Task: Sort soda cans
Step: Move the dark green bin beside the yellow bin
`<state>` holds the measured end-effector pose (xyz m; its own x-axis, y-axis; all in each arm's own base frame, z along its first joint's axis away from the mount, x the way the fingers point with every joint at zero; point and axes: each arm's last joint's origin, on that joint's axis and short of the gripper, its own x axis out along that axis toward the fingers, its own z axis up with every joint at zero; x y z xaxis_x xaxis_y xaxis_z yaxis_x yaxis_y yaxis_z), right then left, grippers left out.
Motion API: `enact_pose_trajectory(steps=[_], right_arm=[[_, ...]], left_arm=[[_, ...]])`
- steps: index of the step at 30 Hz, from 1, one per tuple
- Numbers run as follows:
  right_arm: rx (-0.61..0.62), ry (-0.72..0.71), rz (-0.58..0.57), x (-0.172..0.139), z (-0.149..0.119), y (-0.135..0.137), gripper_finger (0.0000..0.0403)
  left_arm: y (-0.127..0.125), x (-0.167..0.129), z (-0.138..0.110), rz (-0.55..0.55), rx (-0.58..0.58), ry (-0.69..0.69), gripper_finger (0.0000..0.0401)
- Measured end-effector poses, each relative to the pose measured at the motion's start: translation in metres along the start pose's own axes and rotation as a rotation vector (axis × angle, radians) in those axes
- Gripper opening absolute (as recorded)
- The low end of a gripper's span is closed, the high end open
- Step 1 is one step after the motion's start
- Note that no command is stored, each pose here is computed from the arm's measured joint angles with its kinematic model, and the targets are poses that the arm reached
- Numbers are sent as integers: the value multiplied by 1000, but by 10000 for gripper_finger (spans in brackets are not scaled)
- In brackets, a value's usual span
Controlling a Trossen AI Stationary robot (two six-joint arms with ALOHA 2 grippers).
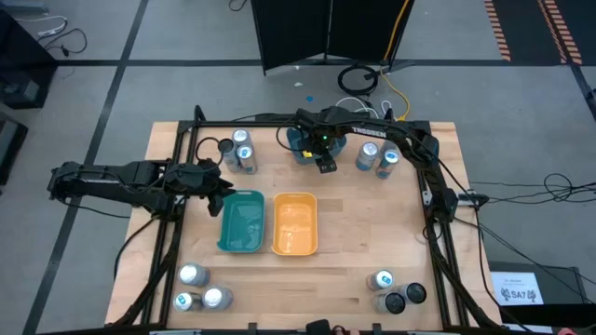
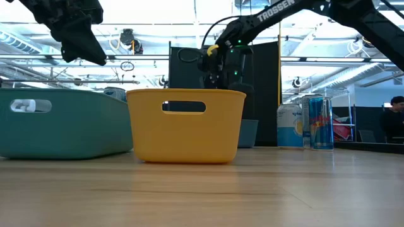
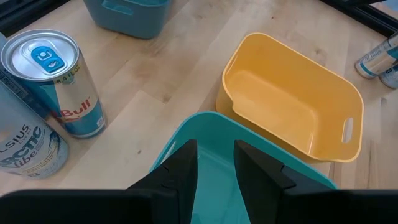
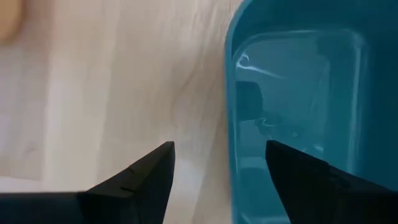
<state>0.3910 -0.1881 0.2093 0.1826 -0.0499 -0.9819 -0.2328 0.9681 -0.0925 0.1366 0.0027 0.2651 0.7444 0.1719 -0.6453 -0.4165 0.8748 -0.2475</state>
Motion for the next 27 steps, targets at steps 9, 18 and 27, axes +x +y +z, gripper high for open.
enact_pose_trajectory(steps=[9, 18, 27], right_arm=[[-47, 84, -45, 18, -1, -3, 76], [115, 59, -68, 1, 4, 0, 2], [144, -33, -174, -111, 20, 22, 1]], left_arm=[[0, 0, 0, 0, 0, 0, 115], [0, 0, 0, 0, 0, 0, 115], [0, 0, 0, 0, 0, 0, 115]])
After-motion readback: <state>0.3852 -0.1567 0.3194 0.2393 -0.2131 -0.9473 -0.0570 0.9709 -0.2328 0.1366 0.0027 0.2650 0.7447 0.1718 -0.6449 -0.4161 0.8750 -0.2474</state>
